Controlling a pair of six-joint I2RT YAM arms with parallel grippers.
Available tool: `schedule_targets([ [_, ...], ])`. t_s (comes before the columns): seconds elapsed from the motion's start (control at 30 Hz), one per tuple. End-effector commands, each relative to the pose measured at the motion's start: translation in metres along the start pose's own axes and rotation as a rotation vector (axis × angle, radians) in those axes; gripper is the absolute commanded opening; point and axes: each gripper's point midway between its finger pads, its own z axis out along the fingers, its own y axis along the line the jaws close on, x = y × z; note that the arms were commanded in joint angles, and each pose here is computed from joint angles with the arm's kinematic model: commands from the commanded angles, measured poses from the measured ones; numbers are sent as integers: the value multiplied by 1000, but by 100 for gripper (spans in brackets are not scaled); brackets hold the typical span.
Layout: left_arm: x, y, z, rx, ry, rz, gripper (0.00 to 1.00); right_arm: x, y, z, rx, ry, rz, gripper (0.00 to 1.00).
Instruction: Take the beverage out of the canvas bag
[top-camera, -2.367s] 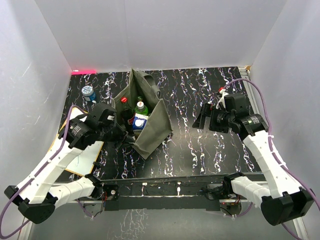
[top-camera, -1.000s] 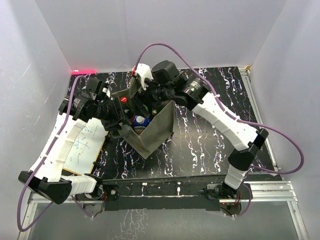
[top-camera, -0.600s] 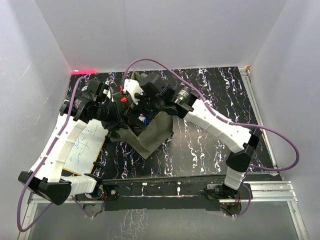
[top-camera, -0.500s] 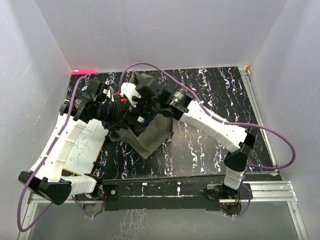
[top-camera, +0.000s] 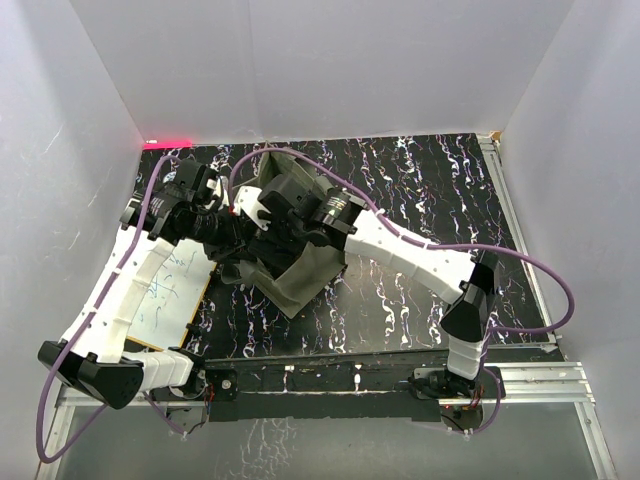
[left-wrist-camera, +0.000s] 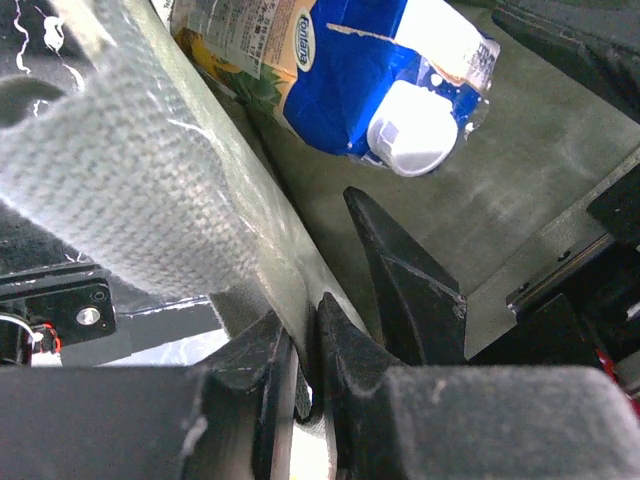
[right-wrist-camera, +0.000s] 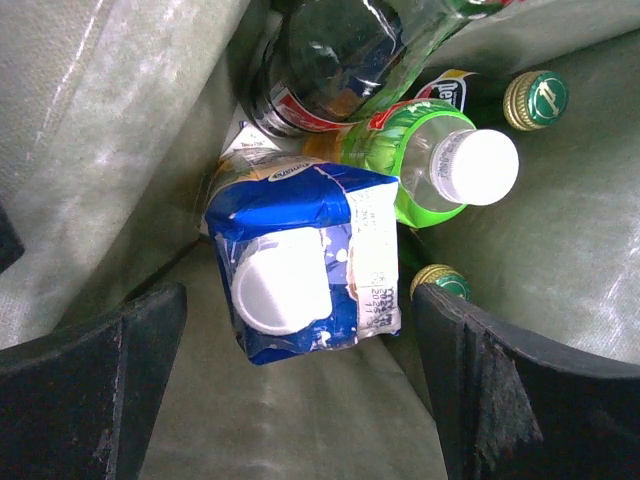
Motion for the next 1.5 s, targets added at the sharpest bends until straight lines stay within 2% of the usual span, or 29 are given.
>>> schedule_targets([
  [0.0, 10, 2, -6, 13, 12, 10, 10, -11, -3, 5, 27, -42, -7, 99],
  [0.47, 20, 15, -6, -15, 6, 21, 9, 2, -7, 27, 7, -73, 42, 98],
  [0.7, 20, 18, -6, -24, 2, 30, 9, 17, -8, 44, 25, -18, 30, 97],
  [0.93, 20, 19, -8, -26, -7, 33, 9, 23, -3, 49, 8, -17, 32, 95],
  [1.13, 18, 19, -7, -28, -13, 40, 9, 20, -6, 46, 16, -12, 9, 79],
  [1.37, 18, 19, -7, -27, -17, 37, 10, -19, -10, 22, -3, -122, 49, 56],
  [1.47, 17, 19, -7, -28, -16, 38, 10, -34, -15, 9, 11, -168, 67, 53],
])
